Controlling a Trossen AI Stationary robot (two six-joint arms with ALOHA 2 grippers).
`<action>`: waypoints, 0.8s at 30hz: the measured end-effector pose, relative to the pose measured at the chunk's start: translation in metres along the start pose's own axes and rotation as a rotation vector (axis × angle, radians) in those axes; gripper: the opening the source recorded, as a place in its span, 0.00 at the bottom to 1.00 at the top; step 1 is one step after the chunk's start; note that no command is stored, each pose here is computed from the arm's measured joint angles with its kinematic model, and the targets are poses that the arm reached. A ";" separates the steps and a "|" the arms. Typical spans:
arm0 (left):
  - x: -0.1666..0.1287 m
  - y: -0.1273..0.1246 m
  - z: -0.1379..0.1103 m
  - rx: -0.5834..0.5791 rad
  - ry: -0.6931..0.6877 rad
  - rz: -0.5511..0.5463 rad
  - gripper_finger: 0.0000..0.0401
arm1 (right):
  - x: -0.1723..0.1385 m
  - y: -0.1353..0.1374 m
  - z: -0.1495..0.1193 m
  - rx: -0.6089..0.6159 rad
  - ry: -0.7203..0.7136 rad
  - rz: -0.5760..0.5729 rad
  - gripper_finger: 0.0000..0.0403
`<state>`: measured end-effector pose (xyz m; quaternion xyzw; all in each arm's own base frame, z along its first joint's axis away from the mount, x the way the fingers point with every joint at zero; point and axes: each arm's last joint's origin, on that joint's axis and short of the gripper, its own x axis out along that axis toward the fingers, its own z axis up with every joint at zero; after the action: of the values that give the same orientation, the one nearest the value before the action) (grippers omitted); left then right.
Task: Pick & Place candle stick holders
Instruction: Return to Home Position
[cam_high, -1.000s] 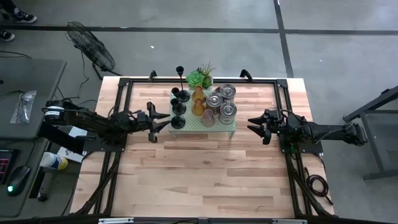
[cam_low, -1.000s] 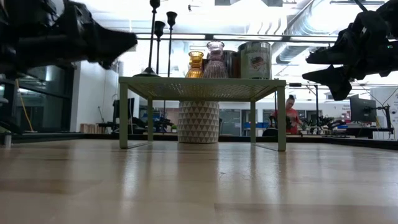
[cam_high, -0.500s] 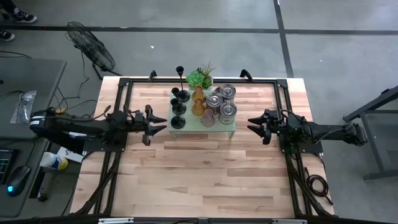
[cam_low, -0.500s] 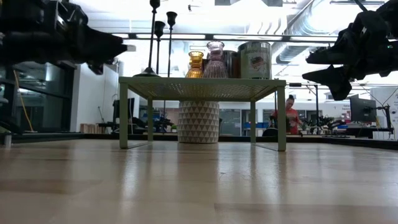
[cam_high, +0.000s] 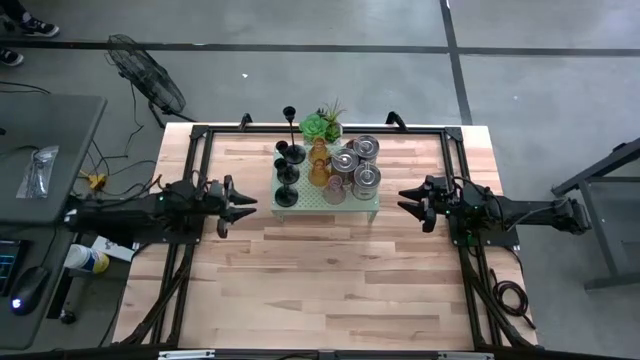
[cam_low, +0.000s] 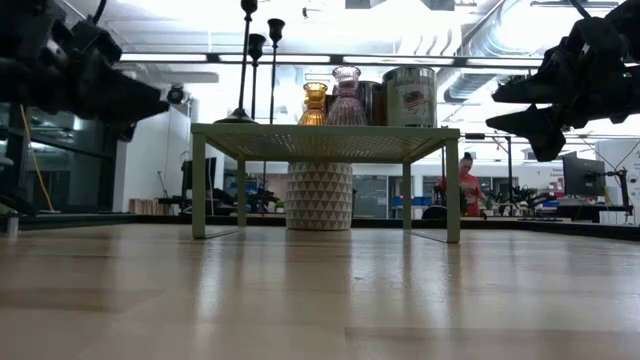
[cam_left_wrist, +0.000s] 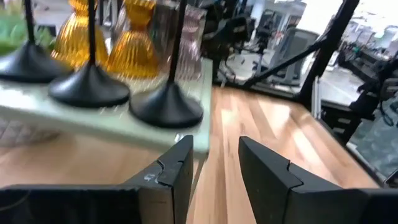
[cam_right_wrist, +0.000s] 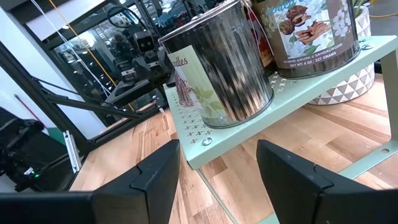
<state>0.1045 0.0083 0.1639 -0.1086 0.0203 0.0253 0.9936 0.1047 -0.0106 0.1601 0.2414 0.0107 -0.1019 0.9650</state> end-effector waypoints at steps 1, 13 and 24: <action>-0.002 0.000 -0.002 0.000 0.009 0.006 0.31 | 0.000 0.000 0.000 0.000 0.000 0.000 0.51; -0.008 0.000 0.004 0.028 -0.063 0.022 0.31 | 0.000 0.000 0.000 0.000 0.000 0.000 0.51; -0.008 0.000 0.004 0.028 -0.063 0.023 0.31 | 0.000 0.000 0.000 0.000 0.000 0.000 0.51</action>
<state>0.0969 0.0086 0.1677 -0.0934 -0.0094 0.0397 0.9948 0.1047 -0.0105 0.1601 0.2415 0.0107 -0.1018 0.9650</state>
